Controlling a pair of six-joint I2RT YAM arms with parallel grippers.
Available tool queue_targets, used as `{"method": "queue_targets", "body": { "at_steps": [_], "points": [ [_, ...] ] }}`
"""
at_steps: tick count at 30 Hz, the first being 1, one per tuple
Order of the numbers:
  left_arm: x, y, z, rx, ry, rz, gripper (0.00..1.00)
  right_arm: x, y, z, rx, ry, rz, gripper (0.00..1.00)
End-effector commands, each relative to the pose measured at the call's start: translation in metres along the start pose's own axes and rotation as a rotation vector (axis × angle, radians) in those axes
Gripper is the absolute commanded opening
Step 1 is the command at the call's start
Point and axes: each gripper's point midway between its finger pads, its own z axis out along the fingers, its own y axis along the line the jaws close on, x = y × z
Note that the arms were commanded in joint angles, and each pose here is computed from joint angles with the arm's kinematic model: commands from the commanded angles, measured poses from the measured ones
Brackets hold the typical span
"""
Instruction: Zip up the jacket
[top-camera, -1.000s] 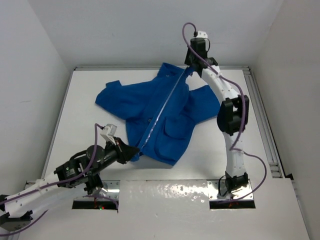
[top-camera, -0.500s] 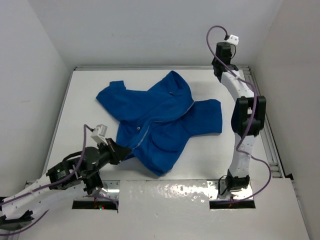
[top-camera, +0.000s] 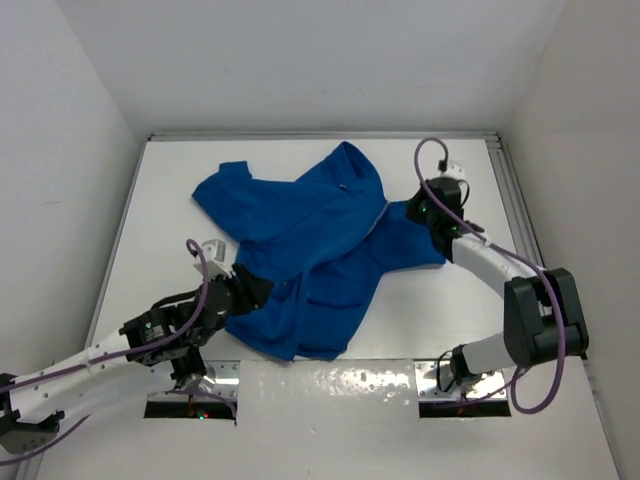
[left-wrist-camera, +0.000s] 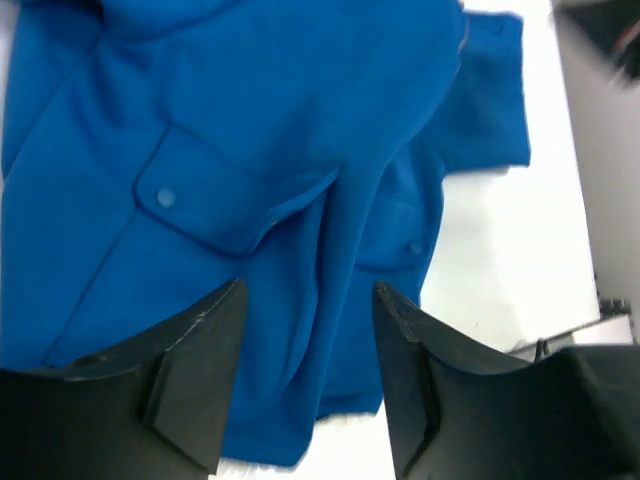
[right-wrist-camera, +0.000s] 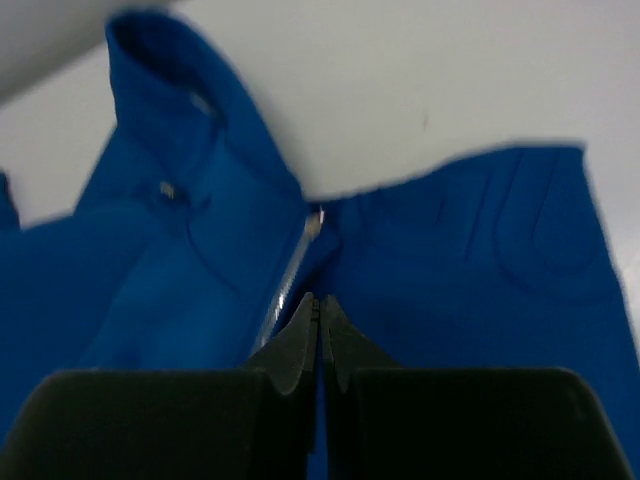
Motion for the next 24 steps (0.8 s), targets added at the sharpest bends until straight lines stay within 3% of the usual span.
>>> {"method": "queue_targets", "body": {
  "at_steps": [1, 3, 6, 8, 11, 17, 24],
  "points": [
    [-0.007, -0.023, 0.003, 0.075, -0.021, -0.002, 0.41, 0.039, 0.042, -0.030, -0.176, 0.083, -0.043, 0.01],
    [0.017, -0.035, 0.012, 0.141, 0.060, 0.045, 0.24, 0.061, 0.053, -0.043, -0.235, 0.140, -0.097, 0.03],
    [0.089, -0.032, 0.027, 0.202, 0.312, 0.159, 0.08, 0.103, 0.060, -0.067, -0.288, 0.232, -0.154, 0.07],
    [0.115, -0.050, 0.029, 0.302, 0.420, 0.198, 0.06, 0.126, 0.050, -0.079, -0.285, 0.267, -0.156, 0.10],
    [0.150, -0.037, 0.054, 0.239, 0.510, 0.266, 0.01, 0.126, 0.048, -0.097, -0.312, 0.255, -0.138, 0.12],
    [0.129, -0.032, 0.109, 0.051, 0.358, 0.332, 0.02, 0.114, 0.046, -0.131, -0.345, 0.213, -0.133, 0.17],
    [0.041, -0.033, 0.166, -0.011, 0.147, 0.222, 0.00, 0.092, 0.036, -0.151, -0.296, 0.162, -0.182, 0.22]
  ]
}}
